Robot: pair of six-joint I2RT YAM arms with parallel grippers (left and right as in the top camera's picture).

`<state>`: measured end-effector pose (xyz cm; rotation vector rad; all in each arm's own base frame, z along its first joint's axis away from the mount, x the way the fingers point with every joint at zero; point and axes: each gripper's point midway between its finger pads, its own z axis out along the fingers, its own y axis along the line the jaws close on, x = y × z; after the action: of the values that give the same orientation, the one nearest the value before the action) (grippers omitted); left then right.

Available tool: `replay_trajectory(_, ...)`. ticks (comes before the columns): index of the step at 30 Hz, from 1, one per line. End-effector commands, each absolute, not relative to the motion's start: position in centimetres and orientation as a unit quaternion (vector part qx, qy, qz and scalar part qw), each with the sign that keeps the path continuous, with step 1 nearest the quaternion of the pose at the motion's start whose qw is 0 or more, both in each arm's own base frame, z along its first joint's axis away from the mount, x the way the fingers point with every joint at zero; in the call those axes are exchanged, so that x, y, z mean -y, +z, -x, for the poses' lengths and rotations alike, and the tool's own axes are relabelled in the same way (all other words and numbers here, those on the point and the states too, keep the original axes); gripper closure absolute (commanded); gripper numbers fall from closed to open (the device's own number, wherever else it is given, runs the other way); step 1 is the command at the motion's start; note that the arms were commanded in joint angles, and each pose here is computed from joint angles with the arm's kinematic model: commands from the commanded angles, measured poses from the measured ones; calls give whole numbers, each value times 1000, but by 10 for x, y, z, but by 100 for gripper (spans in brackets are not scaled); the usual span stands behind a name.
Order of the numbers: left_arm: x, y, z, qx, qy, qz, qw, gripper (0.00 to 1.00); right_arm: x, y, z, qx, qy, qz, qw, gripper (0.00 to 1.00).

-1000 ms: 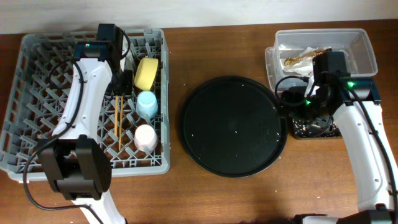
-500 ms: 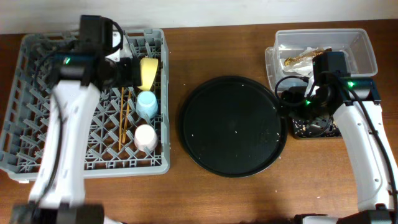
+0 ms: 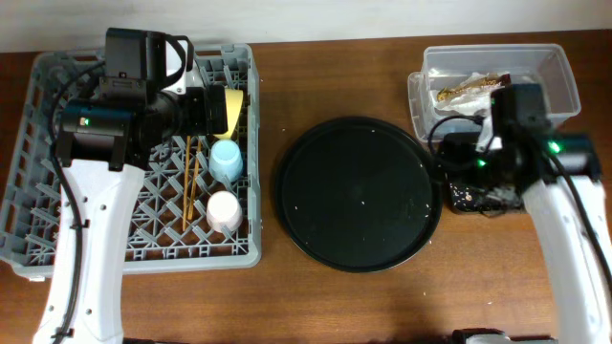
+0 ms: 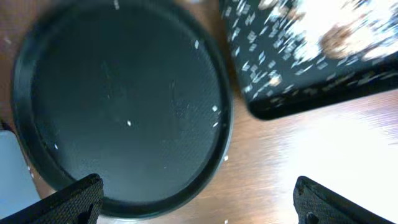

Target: Sort waste into correct bins and load items into the dishwasher rack

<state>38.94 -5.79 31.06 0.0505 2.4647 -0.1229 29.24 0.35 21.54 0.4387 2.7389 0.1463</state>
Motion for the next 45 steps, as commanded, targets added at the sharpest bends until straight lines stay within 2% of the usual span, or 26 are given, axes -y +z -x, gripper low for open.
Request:
replay_trajectory(1, 61, 310, -390, -942, -55, -21, 329, 1, 11, 270, -278, -940, 22, -144, 308, 2)
replay_trajectory(3, 61, 310, -390, -942, -55, -21, 329, 1, 9, 293, -279, -912, 21, -99, 396, 2)
replay_trajectory(7, 61, 310, -390, -942, -55, -21, 329, 1, 2, 307, -273, -836, 16, -25, 548, 2)
replay_trajectory(9, 61, 310, -390, -942, -55, -21, 329, 1, -4, 294, -265, -788, 26, -8, 615, 2)
replay_trajectory(14, 61, 310, -390, -942, -55, -21, 329, 1, -14, 229, -254, -727, 55, 8, 685, 2)
replay_trajectory(22, 61, 310, -390, -942, -55, -21, 329, 1, -20, 165, -245, -721, 66, 20, 689, 2)
replay_trajectory(45, 52, 312, -388, -942, -32, -15, 333, 1, -22, 160, -245, -728, 70, 22, 682, 1)
